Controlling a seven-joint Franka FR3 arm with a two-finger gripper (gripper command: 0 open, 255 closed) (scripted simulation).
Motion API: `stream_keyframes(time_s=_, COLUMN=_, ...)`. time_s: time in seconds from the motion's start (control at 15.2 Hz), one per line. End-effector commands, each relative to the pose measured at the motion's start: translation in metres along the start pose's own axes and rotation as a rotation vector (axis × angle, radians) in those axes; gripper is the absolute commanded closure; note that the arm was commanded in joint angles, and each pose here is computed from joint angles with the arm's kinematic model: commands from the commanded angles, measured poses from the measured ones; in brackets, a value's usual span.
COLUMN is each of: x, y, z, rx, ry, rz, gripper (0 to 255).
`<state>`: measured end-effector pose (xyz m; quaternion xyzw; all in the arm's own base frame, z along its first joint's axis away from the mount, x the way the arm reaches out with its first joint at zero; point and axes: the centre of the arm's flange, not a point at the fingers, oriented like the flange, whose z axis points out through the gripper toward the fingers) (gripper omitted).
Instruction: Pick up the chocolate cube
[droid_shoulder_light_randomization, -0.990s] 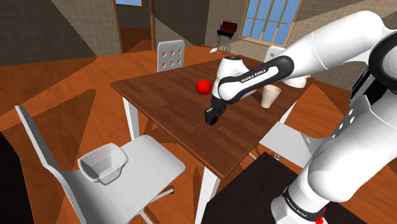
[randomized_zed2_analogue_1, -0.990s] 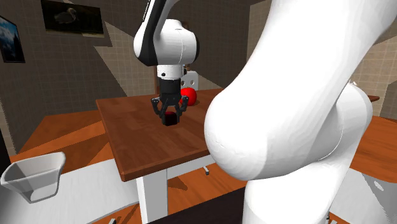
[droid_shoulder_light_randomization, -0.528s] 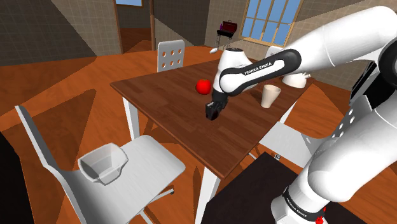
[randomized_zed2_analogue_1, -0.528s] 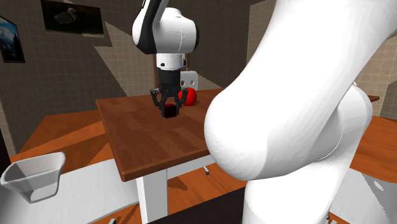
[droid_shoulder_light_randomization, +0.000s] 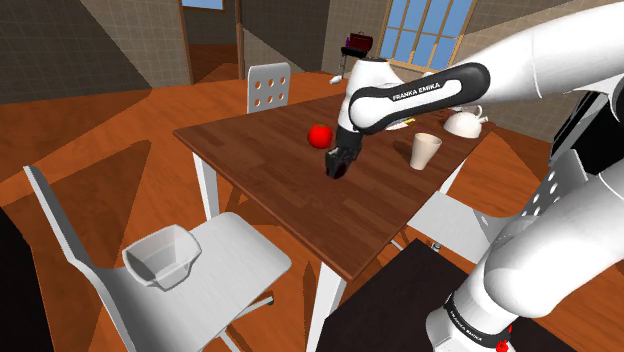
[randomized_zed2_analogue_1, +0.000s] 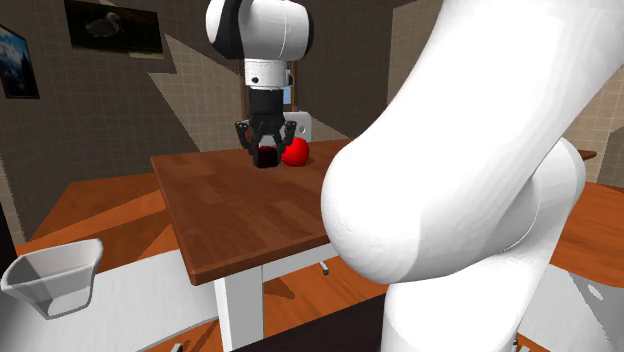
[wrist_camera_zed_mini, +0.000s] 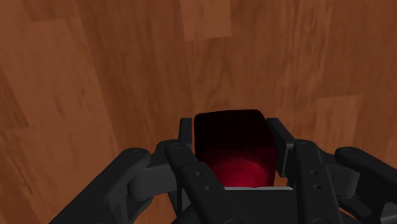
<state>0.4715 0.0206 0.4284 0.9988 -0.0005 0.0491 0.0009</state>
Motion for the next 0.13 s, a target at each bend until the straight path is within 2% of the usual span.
stream_keyframes(time_s=0.0, x=0.001, y=0.0002, z=-0.0062, rx=0.0, ry=0.0, rz=0.0, gripper=255)
stream_keyframes(time_s=0.07, x=0.001, y=0.0002, z=-0.0062, rx=0.0, ry=0.0, rz=0.0, gripper=255)
